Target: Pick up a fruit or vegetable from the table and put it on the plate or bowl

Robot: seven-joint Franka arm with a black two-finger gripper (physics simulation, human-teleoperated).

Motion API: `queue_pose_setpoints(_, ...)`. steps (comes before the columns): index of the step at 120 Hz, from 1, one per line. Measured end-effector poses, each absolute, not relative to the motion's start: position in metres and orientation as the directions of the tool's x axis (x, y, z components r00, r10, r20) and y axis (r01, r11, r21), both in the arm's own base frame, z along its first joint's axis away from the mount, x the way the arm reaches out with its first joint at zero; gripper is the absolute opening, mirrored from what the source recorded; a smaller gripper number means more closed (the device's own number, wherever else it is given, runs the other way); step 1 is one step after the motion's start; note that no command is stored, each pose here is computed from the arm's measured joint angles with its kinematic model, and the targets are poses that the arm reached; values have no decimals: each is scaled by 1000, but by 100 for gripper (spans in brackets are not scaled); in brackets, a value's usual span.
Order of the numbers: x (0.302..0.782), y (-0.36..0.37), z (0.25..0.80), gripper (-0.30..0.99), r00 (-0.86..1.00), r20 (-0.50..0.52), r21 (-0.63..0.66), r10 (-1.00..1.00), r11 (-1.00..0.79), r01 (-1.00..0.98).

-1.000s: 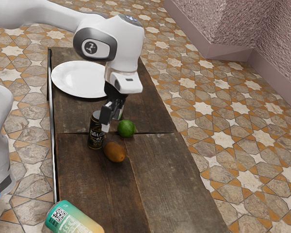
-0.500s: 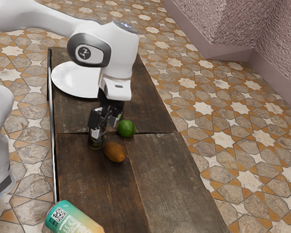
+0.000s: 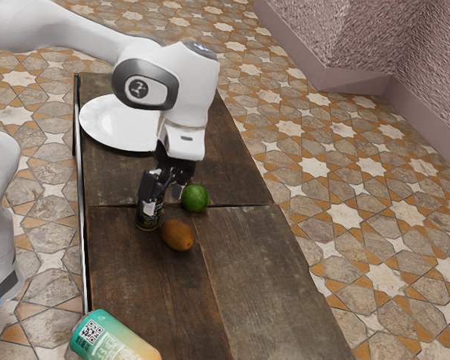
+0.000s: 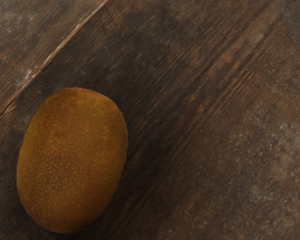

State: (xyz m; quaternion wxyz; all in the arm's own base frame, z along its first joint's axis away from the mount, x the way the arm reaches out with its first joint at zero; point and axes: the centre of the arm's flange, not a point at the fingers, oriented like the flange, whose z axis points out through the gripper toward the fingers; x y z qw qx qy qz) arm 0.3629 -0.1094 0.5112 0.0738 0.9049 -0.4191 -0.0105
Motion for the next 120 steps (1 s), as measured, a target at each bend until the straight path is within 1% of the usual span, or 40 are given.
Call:
queue_pose_setpoints(16,365,-112,508,69,644,65,151,-762,-630,-762)
queue_pose_setpoints(58,360,-114,496,69,641,86,177,-763,-621,-763)
queue_pose_setpoints(120,366,-95,486,67,659,71,171,-749,-642,-748)
